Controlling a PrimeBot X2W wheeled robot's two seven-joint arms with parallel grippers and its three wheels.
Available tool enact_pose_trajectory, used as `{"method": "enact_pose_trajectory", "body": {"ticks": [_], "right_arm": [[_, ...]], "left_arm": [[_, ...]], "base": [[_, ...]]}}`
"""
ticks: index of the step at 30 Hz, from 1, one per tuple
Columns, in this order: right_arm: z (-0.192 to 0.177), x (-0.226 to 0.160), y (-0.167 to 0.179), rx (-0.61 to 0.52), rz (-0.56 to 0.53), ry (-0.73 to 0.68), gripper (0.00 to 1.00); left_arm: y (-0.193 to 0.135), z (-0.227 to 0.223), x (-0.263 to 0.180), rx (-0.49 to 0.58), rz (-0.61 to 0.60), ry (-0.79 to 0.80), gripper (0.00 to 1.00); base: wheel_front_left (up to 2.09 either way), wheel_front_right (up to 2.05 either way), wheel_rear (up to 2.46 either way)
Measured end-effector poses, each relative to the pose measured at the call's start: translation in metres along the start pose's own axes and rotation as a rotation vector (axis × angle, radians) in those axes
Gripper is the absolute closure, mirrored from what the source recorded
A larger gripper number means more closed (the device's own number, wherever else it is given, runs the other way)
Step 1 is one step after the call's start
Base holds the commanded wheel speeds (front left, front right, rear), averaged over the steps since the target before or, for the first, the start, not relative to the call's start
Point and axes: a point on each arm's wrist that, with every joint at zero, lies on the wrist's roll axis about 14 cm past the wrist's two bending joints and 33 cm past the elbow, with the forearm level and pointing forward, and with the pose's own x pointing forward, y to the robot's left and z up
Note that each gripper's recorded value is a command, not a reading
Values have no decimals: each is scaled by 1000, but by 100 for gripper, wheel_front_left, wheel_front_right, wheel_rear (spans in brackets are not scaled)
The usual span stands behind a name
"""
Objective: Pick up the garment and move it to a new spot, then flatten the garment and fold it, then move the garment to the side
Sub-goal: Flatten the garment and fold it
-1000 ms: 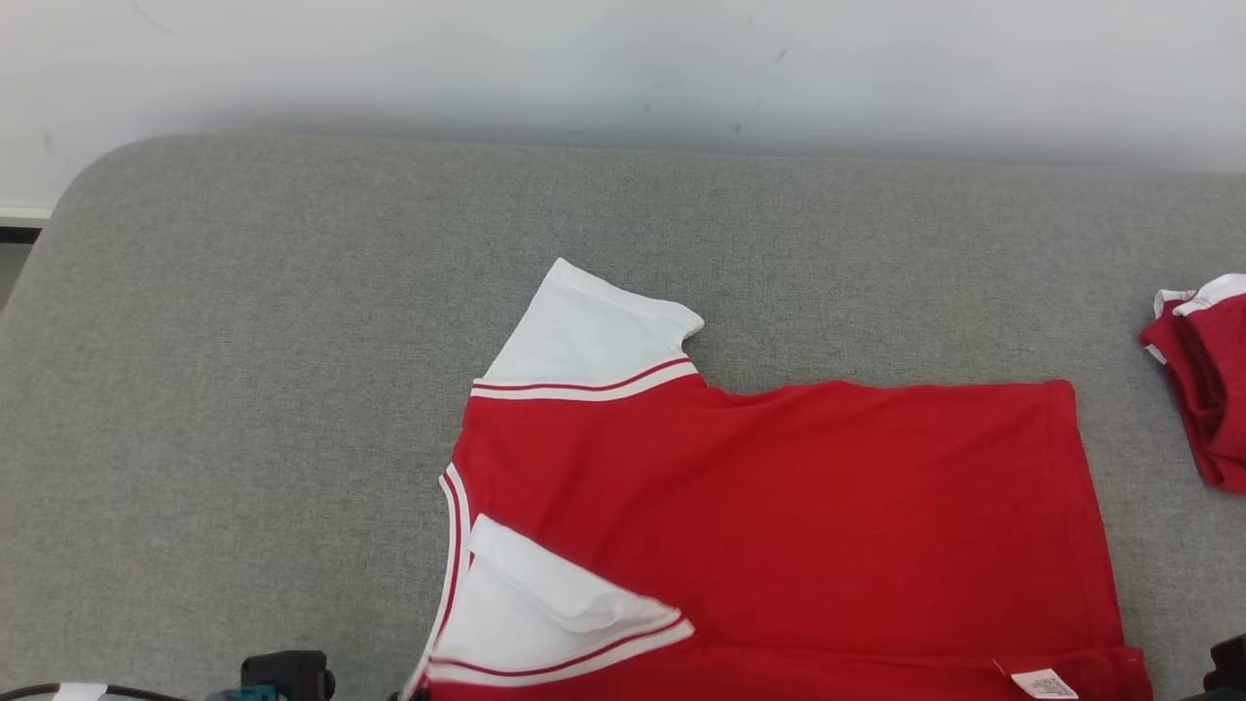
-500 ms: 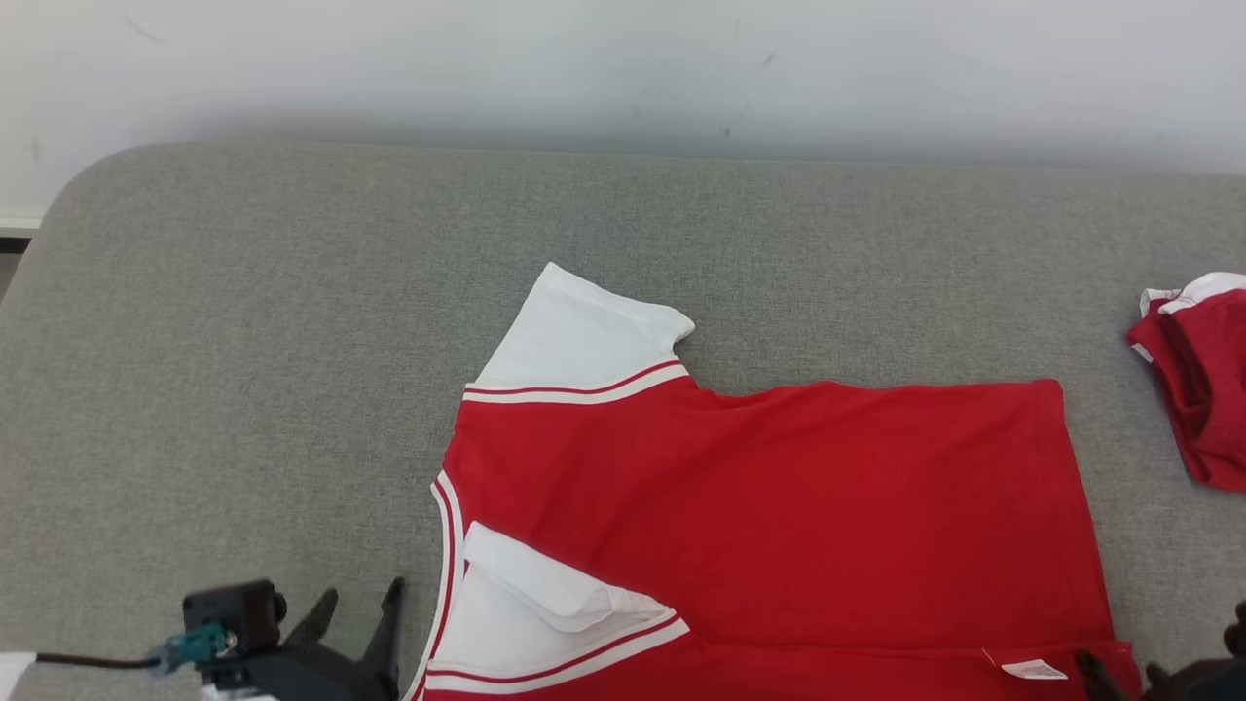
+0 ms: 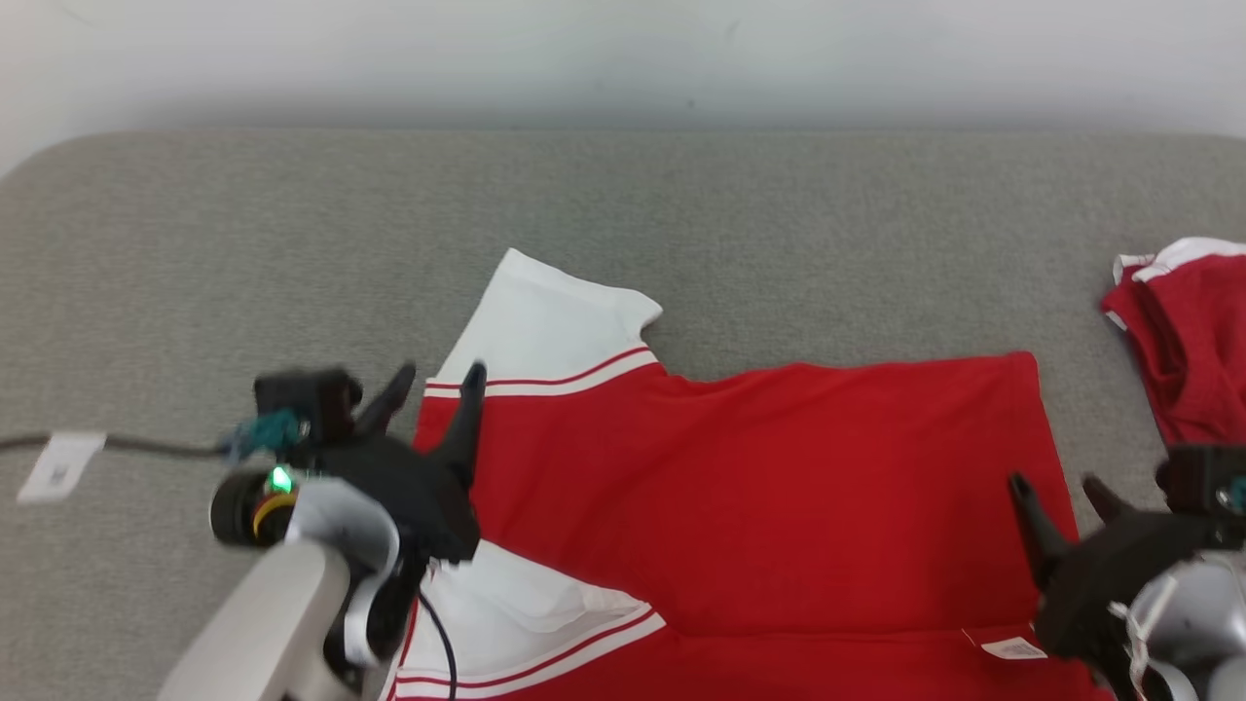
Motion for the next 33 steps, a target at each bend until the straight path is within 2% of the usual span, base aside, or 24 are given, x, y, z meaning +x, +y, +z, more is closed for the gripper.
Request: {"method": "enact_pose_trajectory", "body": {"ticks": [7,14,22,28,33], "right_arm": [[44,24,15,-61,18,-135,0],[54,51,14,-80,19,-190,0],[41,70,-6,-88,-29,-163,0],[31,69,-19,-85,-63,-139,0],[34,66,-19,-85,-64,-145,0]], "left_arm": [[-2,10,57,168,-23,42,0],[16,-2,106,292,4,141,0],[28,-35,151,292,13,238,0],[34,-51,163,280,38,313,0],[36,-47,162,267,49,343,0]], "base": [[0,0,0],[0,0,0],[0,0,0],[0,0,0],[0,0,0]]}}
